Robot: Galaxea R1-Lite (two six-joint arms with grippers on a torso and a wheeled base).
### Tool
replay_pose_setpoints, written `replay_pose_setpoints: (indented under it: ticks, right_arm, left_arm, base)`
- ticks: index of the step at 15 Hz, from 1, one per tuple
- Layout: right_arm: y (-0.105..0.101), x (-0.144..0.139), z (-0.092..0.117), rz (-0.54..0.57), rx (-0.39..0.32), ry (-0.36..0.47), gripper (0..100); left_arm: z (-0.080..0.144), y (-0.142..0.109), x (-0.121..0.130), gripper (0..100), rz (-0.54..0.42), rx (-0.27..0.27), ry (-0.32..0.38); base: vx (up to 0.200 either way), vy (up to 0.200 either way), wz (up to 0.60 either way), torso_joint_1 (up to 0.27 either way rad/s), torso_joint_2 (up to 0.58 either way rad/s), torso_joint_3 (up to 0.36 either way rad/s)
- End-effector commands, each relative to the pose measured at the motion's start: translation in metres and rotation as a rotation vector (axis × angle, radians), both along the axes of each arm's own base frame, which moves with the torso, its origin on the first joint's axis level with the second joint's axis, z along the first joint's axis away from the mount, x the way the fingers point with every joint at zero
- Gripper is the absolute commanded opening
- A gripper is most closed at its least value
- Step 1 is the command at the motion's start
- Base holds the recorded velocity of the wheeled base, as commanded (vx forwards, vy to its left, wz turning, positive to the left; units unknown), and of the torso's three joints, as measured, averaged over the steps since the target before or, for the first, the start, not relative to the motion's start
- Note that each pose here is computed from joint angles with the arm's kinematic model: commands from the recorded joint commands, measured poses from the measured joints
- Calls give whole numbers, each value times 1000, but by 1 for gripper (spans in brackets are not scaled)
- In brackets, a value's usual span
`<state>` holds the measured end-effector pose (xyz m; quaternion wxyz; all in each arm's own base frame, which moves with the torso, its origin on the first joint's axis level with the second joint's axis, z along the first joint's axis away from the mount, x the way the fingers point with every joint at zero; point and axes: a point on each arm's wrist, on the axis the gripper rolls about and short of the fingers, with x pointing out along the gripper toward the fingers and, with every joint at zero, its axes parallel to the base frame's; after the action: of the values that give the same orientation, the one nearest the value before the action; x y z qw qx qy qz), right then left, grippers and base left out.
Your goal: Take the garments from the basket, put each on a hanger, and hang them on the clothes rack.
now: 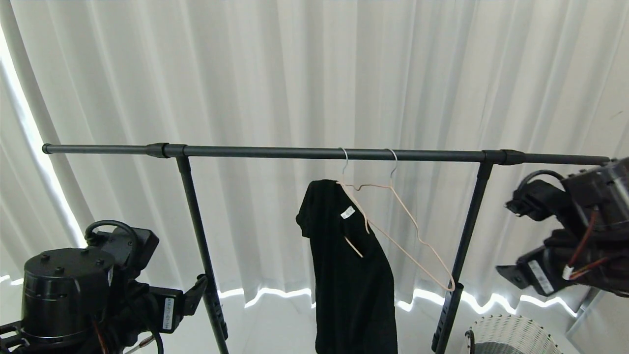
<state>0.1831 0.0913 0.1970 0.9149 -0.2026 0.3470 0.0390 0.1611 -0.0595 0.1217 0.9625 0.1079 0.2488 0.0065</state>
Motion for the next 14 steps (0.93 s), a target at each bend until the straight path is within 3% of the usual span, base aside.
replay_pose_setpoints:
  ticks: [1,2,14]
  right_arm:
    - [-38,-27,2,-103,-18,-36,100]
    - [-44,-28,1,-128,-25,-37,100]
    - [-51,-31,3,-161,-18,-51,100]
  left_arm:
    - [0,0,0,100,3,3,0]
    - [0,0,0,100,4,3,-2]
    - [5,2,-2,100,7,-7,-29]
  base:
    - [0,0,0,0,0,0]
    - [0,0,0,0,0,0]
    - [-200,0,0,2,1,2]
